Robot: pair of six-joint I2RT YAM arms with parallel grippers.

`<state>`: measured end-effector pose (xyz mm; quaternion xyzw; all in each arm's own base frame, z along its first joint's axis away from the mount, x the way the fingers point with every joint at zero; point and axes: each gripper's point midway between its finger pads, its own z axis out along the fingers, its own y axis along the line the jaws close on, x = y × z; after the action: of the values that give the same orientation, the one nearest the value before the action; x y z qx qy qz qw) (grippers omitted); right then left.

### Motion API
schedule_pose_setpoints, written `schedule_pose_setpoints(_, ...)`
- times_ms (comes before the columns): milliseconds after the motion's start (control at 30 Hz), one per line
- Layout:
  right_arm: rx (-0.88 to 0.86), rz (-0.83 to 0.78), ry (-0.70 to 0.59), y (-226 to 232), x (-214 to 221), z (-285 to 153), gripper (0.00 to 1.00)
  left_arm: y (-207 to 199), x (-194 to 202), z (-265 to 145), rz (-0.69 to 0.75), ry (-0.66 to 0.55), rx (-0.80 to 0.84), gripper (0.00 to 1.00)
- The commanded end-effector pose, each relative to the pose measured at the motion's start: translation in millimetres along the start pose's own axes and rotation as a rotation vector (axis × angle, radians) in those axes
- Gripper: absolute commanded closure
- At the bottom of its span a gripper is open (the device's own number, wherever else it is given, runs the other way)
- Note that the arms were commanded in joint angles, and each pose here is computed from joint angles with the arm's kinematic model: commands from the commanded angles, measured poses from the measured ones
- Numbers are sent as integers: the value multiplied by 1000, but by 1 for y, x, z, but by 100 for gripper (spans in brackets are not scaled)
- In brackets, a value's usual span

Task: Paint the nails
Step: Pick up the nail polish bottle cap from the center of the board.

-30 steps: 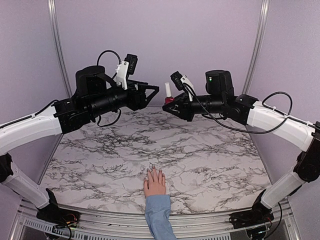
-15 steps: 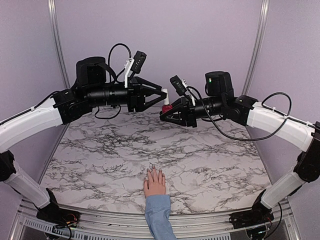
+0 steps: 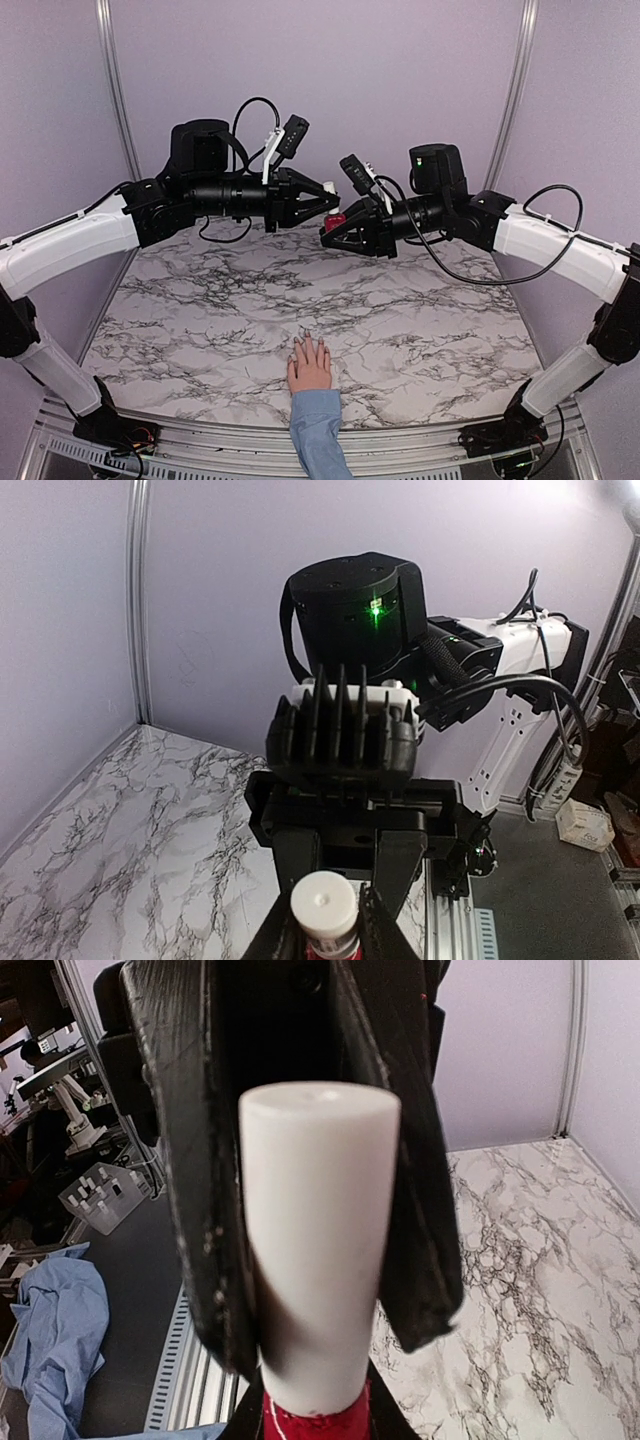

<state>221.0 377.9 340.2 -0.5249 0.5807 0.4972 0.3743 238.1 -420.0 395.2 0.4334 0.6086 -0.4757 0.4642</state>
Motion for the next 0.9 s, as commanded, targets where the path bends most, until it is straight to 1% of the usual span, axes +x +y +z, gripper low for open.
schedule_pose_setpoints(0,-3,-24,-14,1,-8,-2,100,-6,-13,-4,29,-23,11,81)
schedule_pose_setpoints(267,37,-16,-1,-8,-4,0,100,-4,-19,-4,30,-36,-5,93)
schedule_pose_setpoints(500,61,-11,13,-13,0,0,100,-4,-22,-3,27,-43,-6,95)
schedule_pose_setpoints(867,66,-15,7,-13,-4,-1,100,-6,-23,-4,29,-45,1,96)
